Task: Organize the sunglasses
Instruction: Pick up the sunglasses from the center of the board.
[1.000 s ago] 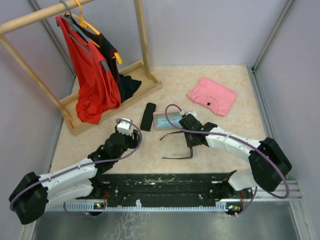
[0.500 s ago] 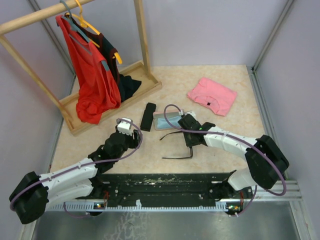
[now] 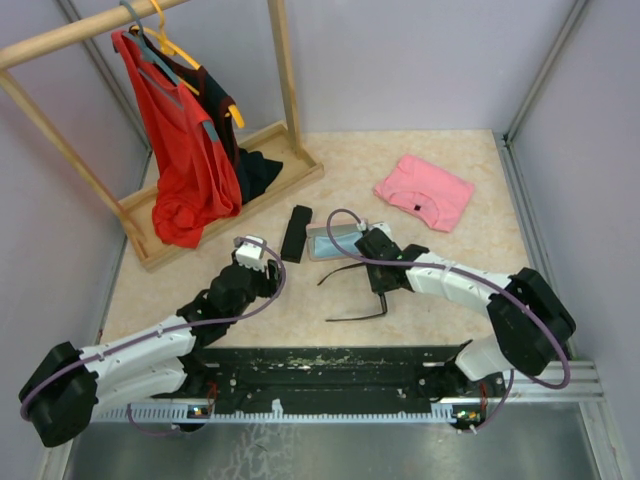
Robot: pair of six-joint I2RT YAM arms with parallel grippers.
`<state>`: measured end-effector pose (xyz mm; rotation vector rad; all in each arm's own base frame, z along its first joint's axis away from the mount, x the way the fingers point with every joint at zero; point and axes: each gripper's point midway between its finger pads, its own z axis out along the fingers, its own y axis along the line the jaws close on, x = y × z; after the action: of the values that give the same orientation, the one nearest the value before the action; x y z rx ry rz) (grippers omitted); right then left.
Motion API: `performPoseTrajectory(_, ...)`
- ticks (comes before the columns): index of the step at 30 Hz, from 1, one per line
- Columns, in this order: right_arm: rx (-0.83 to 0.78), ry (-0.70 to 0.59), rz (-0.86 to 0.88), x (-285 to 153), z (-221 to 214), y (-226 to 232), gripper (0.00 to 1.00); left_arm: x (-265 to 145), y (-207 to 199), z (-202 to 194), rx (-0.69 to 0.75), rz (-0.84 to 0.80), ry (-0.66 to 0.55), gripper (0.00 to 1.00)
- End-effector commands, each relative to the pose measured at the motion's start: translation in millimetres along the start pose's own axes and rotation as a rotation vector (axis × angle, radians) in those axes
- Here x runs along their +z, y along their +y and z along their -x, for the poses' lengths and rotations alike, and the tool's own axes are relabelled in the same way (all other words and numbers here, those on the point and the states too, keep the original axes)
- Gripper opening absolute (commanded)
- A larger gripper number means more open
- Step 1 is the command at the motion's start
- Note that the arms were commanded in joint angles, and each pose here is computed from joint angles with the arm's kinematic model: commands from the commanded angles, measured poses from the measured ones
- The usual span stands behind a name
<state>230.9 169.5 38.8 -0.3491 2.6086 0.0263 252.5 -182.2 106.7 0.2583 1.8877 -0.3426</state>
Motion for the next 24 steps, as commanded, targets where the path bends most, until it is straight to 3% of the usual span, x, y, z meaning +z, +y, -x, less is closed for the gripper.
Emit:
performPoseTrajectory(1,0.001,-0.035,0.004,1,9,3,0.07,1,-3,4,0.002,-0.014,-0.021,0.65)
performPoseTrajectory(4,0.007,-0.055,0.002,-3,14,2,0.01,1,-2,4,0.001,-0.013,-0.022,0.65)
performPoseTrajectory(8,0.019,-0.116,0.004,-16,25,-1,0.00,0,-3,7,-0.010,-0.011,-0.028,0.65)
performPoseTrajectory(17,-0.050,-0.422,0.120,-67,72,1,0.00,2,-25,41,-0.188,-0.021,0.020,0.69)
performPoseTrajectory(24,-0.185,-0.579,0.163,-91,95,5,0.00,16,-43,65,-0.187,-0.028,0.067,0.69)
